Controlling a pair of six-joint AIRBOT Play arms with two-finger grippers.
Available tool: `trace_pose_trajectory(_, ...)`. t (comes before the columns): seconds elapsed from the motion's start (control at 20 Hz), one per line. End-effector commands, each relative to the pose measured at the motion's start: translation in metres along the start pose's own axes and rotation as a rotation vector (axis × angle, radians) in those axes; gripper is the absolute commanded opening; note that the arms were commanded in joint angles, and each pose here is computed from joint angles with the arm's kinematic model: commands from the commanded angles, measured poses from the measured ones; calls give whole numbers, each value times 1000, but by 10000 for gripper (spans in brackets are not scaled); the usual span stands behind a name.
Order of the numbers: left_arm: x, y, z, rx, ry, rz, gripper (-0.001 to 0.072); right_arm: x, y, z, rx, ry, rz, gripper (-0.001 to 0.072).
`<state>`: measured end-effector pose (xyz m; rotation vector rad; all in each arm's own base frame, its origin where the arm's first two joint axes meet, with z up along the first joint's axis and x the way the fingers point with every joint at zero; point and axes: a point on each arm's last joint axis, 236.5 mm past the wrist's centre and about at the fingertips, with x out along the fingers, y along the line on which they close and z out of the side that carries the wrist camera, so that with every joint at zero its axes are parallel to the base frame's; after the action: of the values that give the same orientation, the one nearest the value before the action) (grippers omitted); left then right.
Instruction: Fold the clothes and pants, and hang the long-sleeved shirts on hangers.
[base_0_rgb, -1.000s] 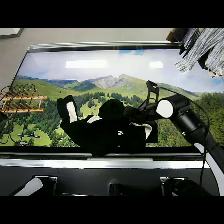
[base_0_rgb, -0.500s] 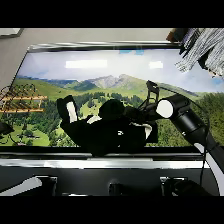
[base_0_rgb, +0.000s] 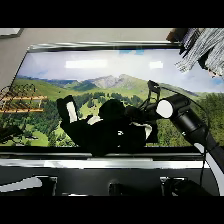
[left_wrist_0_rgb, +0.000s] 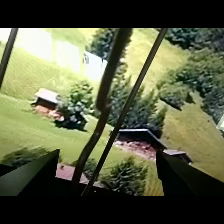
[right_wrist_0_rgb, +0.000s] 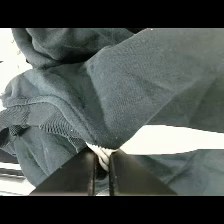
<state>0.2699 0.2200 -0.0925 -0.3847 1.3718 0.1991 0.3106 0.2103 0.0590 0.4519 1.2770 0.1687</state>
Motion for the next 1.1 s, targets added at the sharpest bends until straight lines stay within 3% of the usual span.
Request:
trace_pose_trajectory(0.0, 16, -11, 2, 51, 29, -9, 652, 0, -3, 2, -3, -8, -11, 66)
trace_pose_trajectory(0.1, 21, -12, 0, 87, 50, 10, 514, 0, -4, 2, -5, -8, -16, 66)
trace_pose_trajectory(0.25, 24, -12, -3, 114, 72, 26, 482, 0, -4, 2, -5, -8, -17, 66)
trace_pose_trajectory(0.3, 25, -12, -3, 115, 74, 25, 425, 0, -4, 2, -5, -8, -17, 66)
trace_pose_trajectory(0.4, 25, -12, -3, 114, 74, 25, 415, 0, -4, 2, -5, -8, -17, 66)
trace_pose_trajectory(0.5, 25, -12, -3, 115, 74, 25, 207, 0, -4, 2, -6, -8, -17, 66)
trace_pose_trajectory(0.7, 25, -15, -1, 126, 71, 24, 27, 0, -4, 2, -5, -8, -17, 66)
trace_pose_trajectory(1.05, -3, -29, 37, 107, -24, -24, 29, 0, -6, 0, -6, 1, -24, 66)
